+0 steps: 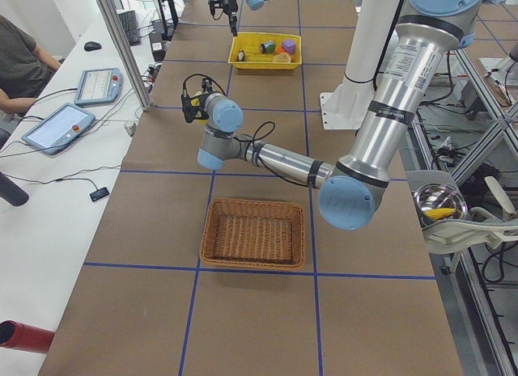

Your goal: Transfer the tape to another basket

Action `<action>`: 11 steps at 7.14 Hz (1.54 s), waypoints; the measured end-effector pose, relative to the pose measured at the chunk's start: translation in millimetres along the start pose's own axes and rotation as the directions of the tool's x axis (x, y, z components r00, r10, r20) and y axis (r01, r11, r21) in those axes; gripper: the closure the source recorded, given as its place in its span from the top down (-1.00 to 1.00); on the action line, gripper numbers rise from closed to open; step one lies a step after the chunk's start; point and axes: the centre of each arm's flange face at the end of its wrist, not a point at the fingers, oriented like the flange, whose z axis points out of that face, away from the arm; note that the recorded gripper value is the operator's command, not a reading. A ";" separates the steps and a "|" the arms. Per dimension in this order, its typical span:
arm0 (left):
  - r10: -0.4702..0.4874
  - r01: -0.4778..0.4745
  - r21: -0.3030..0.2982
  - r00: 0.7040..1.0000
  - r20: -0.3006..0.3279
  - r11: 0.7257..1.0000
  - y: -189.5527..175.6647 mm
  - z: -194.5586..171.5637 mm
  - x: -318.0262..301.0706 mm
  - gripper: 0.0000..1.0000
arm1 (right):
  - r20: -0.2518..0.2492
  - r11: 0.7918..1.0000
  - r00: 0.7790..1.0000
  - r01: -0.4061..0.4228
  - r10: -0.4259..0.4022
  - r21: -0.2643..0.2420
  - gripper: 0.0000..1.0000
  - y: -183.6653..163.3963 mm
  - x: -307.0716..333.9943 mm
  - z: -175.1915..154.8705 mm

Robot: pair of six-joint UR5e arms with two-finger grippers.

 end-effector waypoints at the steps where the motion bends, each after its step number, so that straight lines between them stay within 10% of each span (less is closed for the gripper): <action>1: 0.080 -0.083 0.024 0.992 0.095 0.996 -13.6 -22.0 -22.5 -1.00 | -0.082 0.999 0.996 -0.033 0.031 -0.027 0.87 2.9 -0.4 -22.2; 4: 0.222 -0.237 0.002 0.912 0.346 0.972 -26.8 -74.5 -98.9 -1.00 | -0.278 0.971 0.938 -0.230 0.205 -0.059 0.87 13.1 -5.1 -53.9; 8: 0.312 -0.309 -0.093 0.800 0.513 0.946 -17.9 -111.3 -163.3 -1.00 | -0.527 0.927 0.796 -0.372 0.296 -0.041 0.99 21.4 -21.6 -71.5; 11: 0.279 -0.220 -0.172 0.740 0.612 0.960 15.0 -121.9 -172.5 -1.00 | -0.587 0.937 0.764 -0.349 0.269 -0.024 0.99 18.2 -24.7 -79.2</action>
